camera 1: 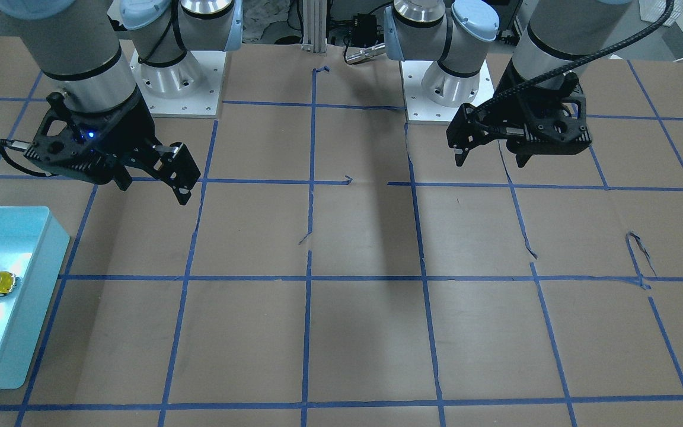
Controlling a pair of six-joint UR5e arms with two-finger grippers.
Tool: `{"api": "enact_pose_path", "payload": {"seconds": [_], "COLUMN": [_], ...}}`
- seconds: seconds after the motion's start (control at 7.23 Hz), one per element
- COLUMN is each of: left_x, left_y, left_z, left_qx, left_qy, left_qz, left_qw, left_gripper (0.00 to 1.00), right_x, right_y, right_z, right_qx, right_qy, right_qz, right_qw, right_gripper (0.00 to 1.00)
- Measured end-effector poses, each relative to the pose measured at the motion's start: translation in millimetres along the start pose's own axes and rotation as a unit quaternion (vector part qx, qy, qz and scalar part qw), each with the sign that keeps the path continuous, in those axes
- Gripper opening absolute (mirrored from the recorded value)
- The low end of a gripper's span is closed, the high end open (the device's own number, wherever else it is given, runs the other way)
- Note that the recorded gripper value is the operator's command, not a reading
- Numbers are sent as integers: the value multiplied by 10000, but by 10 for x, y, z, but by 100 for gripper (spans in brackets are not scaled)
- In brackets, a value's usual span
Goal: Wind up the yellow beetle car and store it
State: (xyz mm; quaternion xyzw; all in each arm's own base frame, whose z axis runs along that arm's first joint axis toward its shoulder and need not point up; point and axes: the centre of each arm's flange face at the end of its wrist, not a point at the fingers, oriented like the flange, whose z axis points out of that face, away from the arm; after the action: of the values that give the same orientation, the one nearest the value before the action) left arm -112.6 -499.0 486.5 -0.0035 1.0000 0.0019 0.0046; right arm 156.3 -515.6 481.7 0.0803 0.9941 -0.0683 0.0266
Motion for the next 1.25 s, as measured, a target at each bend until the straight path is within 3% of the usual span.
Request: {"api": "enact_pose_path", "payload": {"seconds": [0.28, 0.69, 1.25], "left_x": [-3, -5, -3], "left_y": [2, 1, -3], "left_z": [2, 8, 25], "left_qx": [-6, -9, -24], "left_qy": [-14, -26, -17], "left_qz": [1, 1, 1], "left_qw": [10000, 10000, 10000], "left_gripper": [100, 100, 100], "right_x": [22, 292, 392], "right_y": [68, -26, 14], "right_z": [-159, -183, -309], "right_qx": [145, 140, 142], "right_qy": [-29, 39, 67], "right_qz": [-609, -1145, -863], "right_qw": [9980, 9933, 9961], "right_gripper": [100, 100, 100]}}
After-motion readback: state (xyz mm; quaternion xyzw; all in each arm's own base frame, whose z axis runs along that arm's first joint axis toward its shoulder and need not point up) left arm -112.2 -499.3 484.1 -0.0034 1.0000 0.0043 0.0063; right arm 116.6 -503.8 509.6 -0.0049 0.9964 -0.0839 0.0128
